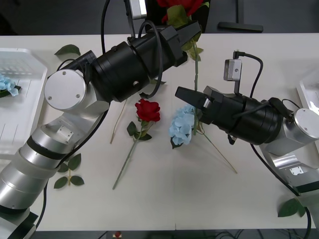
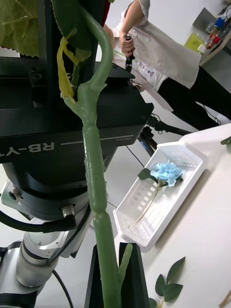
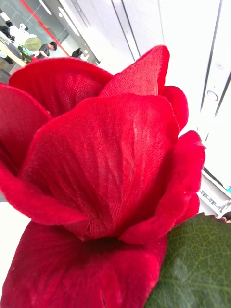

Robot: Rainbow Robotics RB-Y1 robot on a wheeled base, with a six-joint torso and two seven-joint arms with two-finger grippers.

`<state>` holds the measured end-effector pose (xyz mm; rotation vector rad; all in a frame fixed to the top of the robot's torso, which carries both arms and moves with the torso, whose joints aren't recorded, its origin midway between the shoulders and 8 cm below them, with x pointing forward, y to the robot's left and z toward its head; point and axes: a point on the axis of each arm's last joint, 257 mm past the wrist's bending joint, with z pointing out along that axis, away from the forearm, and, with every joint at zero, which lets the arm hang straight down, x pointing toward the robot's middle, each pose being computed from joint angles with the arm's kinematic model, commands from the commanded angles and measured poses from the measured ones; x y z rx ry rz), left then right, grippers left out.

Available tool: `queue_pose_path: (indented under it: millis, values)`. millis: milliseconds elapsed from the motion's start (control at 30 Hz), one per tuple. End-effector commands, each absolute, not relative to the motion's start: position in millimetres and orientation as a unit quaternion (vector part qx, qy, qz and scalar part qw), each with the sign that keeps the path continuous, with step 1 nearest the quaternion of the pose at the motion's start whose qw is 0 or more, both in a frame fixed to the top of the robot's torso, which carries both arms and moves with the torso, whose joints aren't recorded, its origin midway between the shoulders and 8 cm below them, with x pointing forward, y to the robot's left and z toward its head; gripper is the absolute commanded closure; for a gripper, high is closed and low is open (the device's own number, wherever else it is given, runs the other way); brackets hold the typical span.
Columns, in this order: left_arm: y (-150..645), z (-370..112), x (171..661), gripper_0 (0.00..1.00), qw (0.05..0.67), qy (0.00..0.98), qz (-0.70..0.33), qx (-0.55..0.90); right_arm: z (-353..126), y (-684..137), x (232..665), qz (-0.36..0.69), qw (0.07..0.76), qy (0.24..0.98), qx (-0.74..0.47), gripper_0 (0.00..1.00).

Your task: Place the red flowers into the right box and the blue flowers into the left box. If a person shows an open palm, hand one flower to the person first, then continue sorting.

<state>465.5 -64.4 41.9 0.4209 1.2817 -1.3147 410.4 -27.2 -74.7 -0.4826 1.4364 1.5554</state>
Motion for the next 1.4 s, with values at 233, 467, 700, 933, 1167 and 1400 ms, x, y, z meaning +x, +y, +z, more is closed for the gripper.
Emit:
queue_pose_path:
  millis: [233,467,700,933,1167,1400]
  values:
    - [-69,57,451,0.28,0.596,0.528,-0.575,0.188,-57,-31,409,0.631,0.475,0.577,-0.206,1.00]
    - [-67,52,444,0.00,0.583,0.532,-0.579,0.203,-57,-31,409,0.630,0.476,0.578,-0.207,1.00]
    - [-42,33,438,0.00,0.565,0.555,-0.560,0.246,-56,-33,410,0.628,0.480,0.577,-0.208,1.00]
    - [13,10,444,0.00,0.540,0.594,-0.517,0.297,-68,-55,424,0.556,0.507,0.611,-0.243,1.00]
    - [70,-17,465,0.00,0.519,0.648,-0.445,0.335,-112,-119,461,0.388,0.525,0.695,-0.300,1.00]
    - [118,-56,499,0.00,0.495,0.718,-0.333,0.359,-135,-228,500,0.217,0.511,0.777,-0.298,1.00]
